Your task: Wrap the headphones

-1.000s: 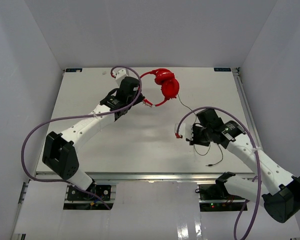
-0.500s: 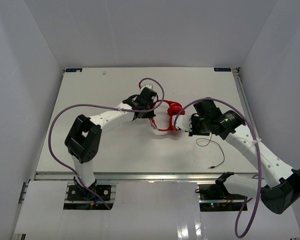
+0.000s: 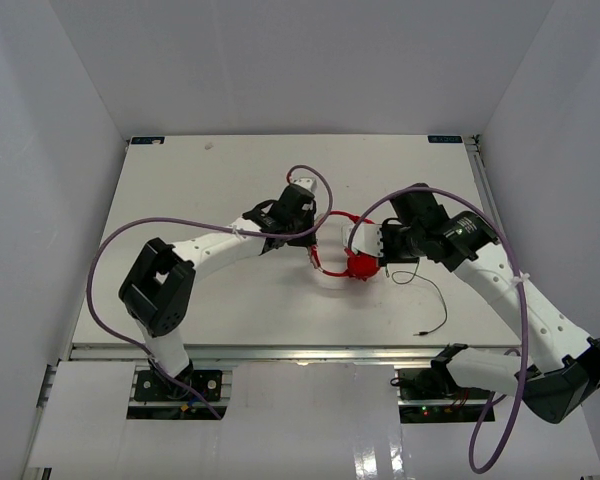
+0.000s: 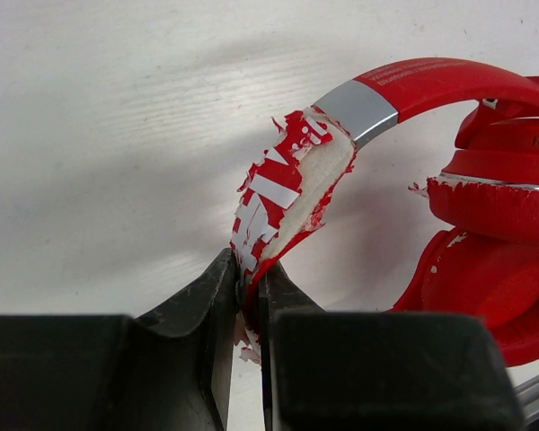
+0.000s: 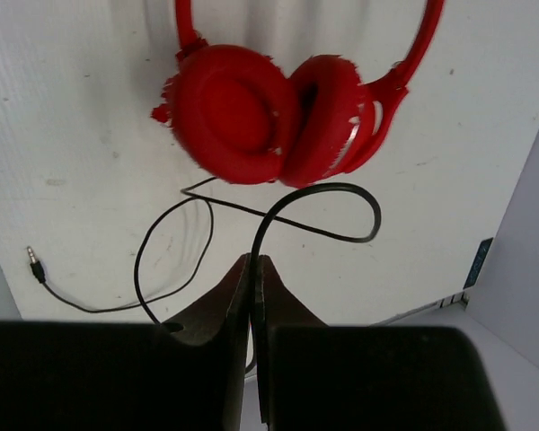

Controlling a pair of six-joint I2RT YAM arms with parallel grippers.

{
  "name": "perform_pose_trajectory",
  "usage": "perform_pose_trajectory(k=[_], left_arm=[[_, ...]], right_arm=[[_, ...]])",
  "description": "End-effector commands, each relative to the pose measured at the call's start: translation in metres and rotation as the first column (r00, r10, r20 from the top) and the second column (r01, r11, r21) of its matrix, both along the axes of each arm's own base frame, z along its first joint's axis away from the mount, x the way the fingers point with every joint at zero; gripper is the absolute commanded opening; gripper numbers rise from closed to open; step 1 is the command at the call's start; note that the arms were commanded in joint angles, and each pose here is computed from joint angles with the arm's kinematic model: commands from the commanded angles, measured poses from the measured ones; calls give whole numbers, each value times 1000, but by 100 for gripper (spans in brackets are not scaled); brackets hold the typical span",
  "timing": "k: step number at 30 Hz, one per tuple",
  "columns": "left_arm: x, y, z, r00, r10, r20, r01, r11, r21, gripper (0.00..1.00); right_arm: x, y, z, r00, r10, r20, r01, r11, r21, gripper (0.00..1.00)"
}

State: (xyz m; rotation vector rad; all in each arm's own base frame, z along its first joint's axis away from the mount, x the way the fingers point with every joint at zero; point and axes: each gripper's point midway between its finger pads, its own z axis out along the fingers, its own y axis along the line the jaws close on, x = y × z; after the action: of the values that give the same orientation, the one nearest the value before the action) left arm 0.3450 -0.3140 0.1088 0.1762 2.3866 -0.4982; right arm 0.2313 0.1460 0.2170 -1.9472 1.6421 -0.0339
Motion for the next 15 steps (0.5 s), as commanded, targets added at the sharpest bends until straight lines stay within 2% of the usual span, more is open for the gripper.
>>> perform_pose_trajectory(k=[1,4,8,12,15], left_arm=[[32,15,94,963,251,97,-210,927,-312,0],[35,15,109,947,318,44,-274,870,-409,0],[47,-5,126,949,315,3,-273,829,-487,0],[58,-31,122,962,271,-17,-244,834,-495,0],[60,-51,109,976,217,-23,-201,854,-481,0]], right_arm=[[-40,-5,-16,985,131,-111,-133,991,-8,8],[-65,3,-20,959,206,-194,-199,978,59,8],[-87,19,-22,916,292,-276,-266,956,126,8],[-84,38,-10,904,328,-276,-296,943,151,8],[-67,51,8,919,318,-232,-286,945,160,8]])
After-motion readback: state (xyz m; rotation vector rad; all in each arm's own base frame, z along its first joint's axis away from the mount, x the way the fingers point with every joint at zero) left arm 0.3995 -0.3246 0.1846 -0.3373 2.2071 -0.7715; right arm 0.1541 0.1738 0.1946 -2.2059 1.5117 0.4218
